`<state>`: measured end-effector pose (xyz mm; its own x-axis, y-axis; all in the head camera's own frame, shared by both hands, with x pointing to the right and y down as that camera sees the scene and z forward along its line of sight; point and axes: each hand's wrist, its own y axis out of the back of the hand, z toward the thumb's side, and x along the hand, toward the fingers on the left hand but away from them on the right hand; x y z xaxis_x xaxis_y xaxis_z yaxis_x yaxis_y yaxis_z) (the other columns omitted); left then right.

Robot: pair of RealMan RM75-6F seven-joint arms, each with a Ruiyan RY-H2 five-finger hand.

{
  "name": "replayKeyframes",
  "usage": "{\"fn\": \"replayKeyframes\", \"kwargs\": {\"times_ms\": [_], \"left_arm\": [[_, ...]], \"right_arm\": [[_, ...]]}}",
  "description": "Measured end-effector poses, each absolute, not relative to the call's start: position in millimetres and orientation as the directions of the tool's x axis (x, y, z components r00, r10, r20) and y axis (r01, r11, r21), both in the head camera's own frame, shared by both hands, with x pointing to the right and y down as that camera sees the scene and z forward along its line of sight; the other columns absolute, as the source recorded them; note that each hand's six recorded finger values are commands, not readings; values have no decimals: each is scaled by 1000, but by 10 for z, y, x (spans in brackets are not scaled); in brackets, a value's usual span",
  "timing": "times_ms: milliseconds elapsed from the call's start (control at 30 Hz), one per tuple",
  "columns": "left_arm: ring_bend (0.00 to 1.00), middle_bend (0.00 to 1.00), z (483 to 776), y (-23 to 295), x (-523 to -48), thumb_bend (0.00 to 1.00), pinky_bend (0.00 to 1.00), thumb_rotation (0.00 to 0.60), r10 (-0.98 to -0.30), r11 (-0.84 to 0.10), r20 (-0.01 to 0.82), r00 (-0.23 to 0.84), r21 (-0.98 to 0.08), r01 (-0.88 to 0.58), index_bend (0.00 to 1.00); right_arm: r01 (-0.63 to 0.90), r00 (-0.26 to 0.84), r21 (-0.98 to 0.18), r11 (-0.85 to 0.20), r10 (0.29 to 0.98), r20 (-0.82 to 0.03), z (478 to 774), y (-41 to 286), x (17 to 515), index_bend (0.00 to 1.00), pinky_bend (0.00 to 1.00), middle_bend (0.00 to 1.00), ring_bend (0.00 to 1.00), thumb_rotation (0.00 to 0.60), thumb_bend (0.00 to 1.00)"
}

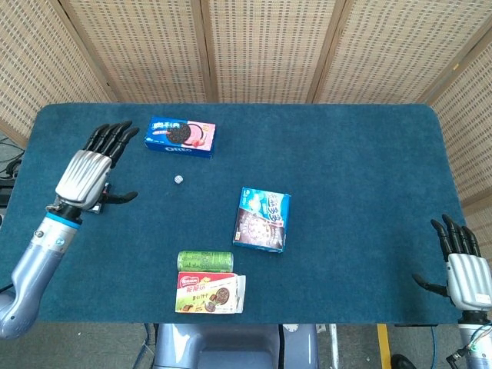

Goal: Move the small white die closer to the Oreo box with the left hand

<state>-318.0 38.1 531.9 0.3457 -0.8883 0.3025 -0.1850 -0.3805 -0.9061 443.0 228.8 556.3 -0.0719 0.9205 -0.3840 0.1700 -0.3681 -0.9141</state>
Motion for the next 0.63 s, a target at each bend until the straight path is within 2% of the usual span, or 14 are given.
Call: {"fn": "replayKeyframes", "kwargs": {"times_ms": [133,233,400,633], "left_arm": [[0,0,5360,537,-3553,0,0,600,-915,-353,303,268,-922,-160,0],[0,0,5471,757,-3936,0,0,600,-926,-361,335,176,-922,-143,0],[0,0,5661,1199,-4543,0,0,600,-926,-373,377,7,-914,-157,0],[0,0,5829,1779,-5076,0,0,600,-897,-395,419,-139,-902,-172,0]], "right_arm": [[168,-70,-914,-368,921,-384,5562,2288,4426,19,0,0,0,600,0],[167,-69,-915,-368,921,-383,5560,2288,4424,19,0,0,0,600,0],[159,-72,-917,-366,922,-380,5555,2290,4424,19,0,0,0,600,0],[153,-74,-918,-365,923,-379,5553,2292,4422,19,0,0,0,600,0]]}}
